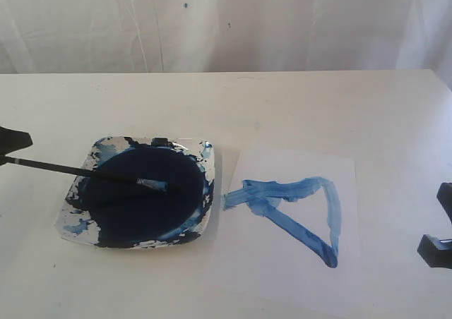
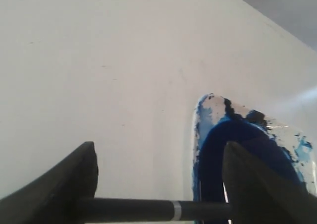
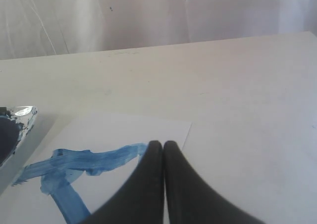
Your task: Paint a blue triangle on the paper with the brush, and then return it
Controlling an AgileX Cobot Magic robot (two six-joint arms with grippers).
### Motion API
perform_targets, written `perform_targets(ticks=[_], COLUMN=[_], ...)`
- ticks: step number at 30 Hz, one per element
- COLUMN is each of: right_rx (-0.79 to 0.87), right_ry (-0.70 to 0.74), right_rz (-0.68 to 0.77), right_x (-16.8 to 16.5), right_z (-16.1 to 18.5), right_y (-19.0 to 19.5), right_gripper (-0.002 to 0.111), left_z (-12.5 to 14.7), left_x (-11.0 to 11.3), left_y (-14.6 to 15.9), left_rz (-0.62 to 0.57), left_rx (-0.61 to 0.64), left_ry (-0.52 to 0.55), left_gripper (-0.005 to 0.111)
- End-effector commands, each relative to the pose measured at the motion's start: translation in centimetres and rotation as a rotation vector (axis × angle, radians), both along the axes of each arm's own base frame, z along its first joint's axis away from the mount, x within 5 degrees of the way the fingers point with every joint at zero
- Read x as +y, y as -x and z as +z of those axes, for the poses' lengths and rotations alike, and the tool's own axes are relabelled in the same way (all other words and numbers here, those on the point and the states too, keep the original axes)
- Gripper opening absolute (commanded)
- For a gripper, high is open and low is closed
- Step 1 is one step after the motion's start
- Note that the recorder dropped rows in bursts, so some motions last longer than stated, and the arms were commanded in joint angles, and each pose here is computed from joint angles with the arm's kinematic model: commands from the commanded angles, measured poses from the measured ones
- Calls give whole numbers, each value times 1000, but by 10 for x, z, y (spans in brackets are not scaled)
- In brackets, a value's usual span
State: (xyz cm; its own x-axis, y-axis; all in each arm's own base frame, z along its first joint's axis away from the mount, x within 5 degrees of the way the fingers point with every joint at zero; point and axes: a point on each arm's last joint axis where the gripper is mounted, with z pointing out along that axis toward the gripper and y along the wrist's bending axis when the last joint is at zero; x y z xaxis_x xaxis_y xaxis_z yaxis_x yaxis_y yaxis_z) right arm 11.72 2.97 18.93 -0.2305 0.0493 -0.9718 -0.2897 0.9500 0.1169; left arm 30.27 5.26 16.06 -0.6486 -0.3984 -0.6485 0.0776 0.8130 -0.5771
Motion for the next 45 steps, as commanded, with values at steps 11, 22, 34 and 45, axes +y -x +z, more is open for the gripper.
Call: perform_targets(ticks=[11,22,34,45], right_rx=[2,2,-158,-190], right_ry=[-1,-1,25,18], right_rz=[-4,-4,72,85], right_x=[0,0,6,7], right_z=[-1,-1,11,14], right_y=[1,1,2,2], right_gripper=[0,0,0,0], left_z=[1,34,161,206], left_x=[19,20,-12,-65], left_y=[-8,-15,33,129], left_rz=[102,71,-24,-210], left_rx=[30,-108,-569,-872], left_ry=[-177,-259,-317,-226], left_gripper=[73,61,0,0])
